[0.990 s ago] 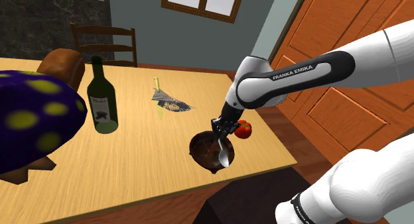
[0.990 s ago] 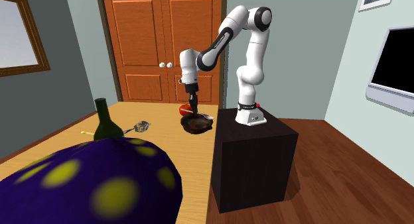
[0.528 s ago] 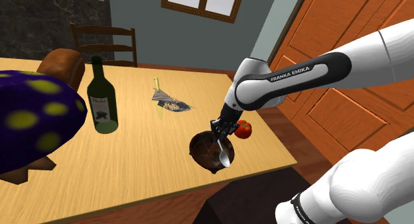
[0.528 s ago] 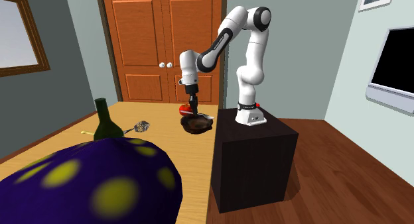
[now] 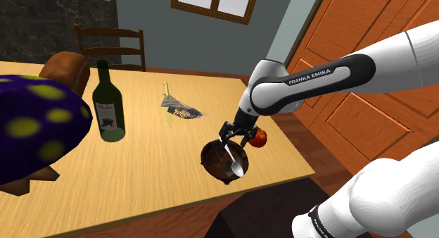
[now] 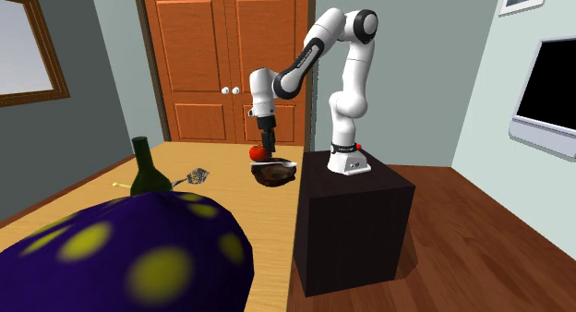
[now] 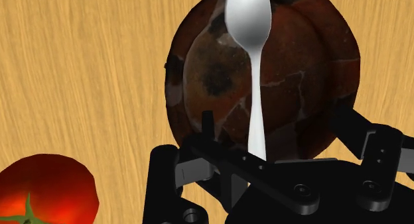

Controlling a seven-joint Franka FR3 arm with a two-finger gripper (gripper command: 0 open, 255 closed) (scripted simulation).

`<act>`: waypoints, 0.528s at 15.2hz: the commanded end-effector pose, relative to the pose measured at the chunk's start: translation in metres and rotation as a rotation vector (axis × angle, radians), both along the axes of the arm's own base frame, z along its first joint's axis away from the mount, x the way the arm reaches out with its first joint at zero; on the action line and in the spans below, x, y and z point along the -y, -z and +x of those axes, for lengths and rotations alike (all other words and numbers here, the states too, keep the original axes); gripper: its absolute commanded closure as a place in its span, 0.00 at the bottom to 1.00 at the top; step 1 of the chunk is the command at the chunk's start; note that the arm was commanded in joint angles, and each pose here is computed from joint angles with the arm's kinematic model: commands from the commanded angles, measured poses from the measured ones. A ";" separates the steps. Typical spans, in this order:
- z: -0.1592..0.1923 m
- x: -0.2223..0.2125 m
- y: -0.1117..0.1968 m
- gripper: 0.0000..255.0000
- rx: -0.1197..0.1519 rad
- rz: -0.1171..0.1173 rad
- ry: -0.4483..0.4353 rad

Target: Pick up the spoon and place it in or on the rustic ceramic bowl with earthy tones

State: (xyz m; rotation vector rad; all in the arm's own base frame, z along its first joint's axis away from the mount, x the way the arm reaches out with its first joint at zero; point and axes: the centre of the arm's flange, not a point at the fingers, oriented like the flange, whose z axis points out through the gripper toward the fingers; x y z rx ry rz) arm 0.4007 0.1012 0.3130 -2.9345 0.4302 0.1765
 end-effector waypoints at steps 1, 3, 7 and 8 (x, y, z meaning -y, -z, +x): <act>0.002 0.003 -0.020 0.00 -0.001 0.000 0.000; 0.004 0.008 -0.043 0.00 -0.001 0.000 0.000; 0.004 0.008 -0.043 0.00 -0.001 0.000 0.000; 0.004 0.008 -0.043 0.00 -0.001 0.000 0.000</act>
